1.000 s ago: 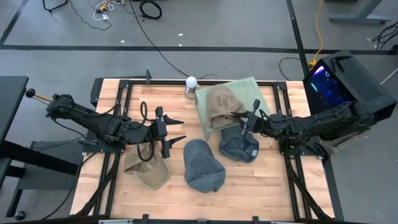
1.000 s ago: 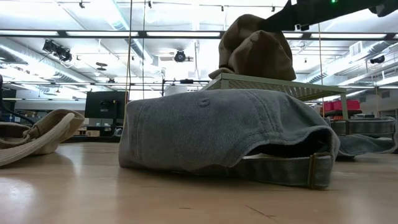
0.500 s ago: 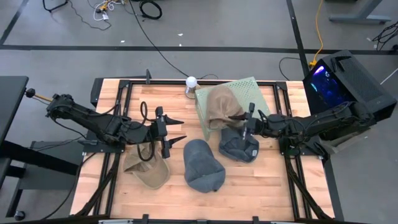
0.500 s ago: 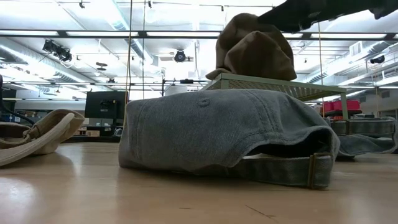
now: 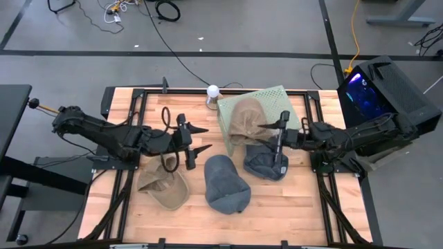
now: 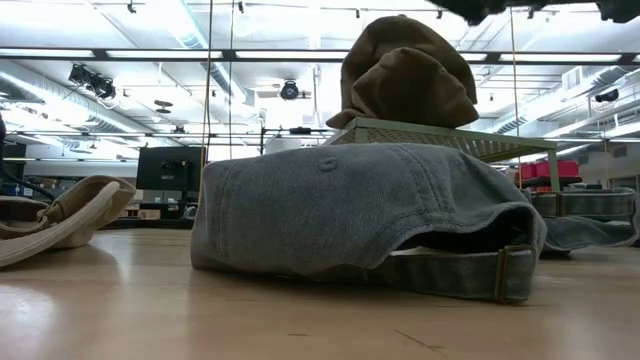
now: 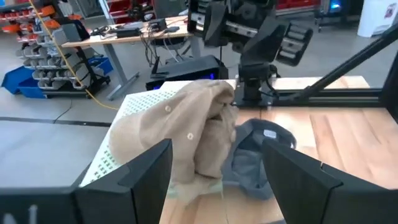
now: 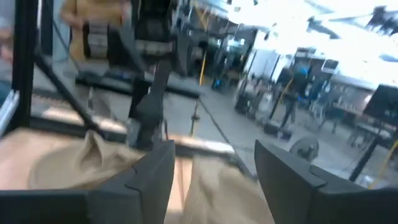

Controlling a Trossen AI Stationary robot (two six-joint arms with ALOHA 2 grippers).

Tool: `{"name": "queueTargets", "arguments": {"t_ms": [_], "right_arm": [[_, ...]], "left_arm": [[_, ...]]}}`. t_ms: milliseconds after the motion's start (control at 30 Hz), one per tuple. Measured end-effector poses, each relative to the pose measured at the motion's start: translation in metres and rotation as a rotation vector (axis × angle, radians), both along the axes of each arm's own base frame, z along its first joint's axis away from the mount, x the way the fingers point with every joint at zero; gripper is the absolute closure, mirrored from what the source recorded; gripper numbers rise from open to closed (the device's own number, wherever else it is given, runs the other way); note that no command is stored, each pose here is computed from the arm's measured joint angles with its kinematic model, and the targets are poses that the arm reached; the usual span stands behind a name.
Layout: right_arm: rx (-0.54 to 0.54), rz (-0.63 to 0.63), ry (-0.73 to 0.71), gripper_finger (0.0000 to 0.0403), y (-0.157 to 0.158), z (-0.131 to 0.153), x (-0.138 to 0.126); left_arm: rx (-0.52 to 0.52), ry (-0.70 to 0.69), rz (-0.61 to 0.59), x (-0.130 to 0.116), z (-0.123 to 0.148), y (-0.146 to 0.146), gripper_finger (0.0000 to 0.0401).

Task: Stack caps on shelf
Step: Stack the top brown cap on the brown cap on the shelf

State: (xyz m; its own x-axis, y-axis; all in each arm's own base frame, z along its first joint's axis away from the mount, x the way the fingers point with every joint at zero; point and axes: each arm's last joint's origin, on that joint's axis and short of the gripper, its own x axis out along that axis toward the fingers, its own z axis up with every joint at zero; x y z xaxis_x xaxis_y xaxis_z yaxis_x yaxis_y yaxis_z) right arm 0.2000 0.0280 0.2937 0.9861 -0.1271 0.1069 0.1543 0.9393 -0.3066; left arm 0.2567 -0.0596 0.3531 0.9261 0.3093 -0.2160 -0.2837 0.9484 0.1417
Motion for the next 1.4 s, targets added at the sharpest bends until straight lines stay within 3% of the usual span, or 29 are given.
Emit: {"name": "queueTargets", "arguments": {"t_ms": [167, 300, 500, 633, 867, 967, 1133, 1400], "right_arm": [[0.000, 0.186, 0.001, 0.0217, 0.018, -0.002, 0.001], [0.012, 0.254, 0.072, 0.0279, 0.041, -0.017, 0.010], [-0.023, 0.073, 0.154, 0.0391, 0.065, -0.042, 0.024], [0.015, -0.096, 0.189, 0.0382, 0.069, -0.059, 0.033], [0.061, -0.141, 0.251, 0.0398, 0.067, -0.081, 0.046], [0.113, -0.232, 0.246, 0.0397, 0.060, -0.086, 0.049], [0.152, -0.422, 0.220, 0.0398, 0.042, -0.089, 0.054], [0.182, -0.490, 0.129, 0.0398, 0.026, -0.080, 0.059]], "left_arm": [[0.020, -0.036, -0.024, 0.012, 0.001, 0.011, 0.0149], [0.073, -0.062, -0.001, 0.024, -0.001, 0.020, 0.0149], [0.112, -0.158, 0.007, 0.047, -0.003, 0.034, 0.0149], [0.118, -0.190, 0.015, 0.062, -0.011, 0.046, 0.0149], [0.123, -0.136, 0.061, 0.081, -0.034, 0.070, 0.0149], [0.100, -0.120, 0.075, 0.085, -0.041, 0.077, 0.0149], [0.052, -0.084, 0.099, 0.092, -0.054, 0.083, 0.0149], [0.007, 0.046, 0.126, 0.095, -0.075, 0.083, 0.0149]]}}
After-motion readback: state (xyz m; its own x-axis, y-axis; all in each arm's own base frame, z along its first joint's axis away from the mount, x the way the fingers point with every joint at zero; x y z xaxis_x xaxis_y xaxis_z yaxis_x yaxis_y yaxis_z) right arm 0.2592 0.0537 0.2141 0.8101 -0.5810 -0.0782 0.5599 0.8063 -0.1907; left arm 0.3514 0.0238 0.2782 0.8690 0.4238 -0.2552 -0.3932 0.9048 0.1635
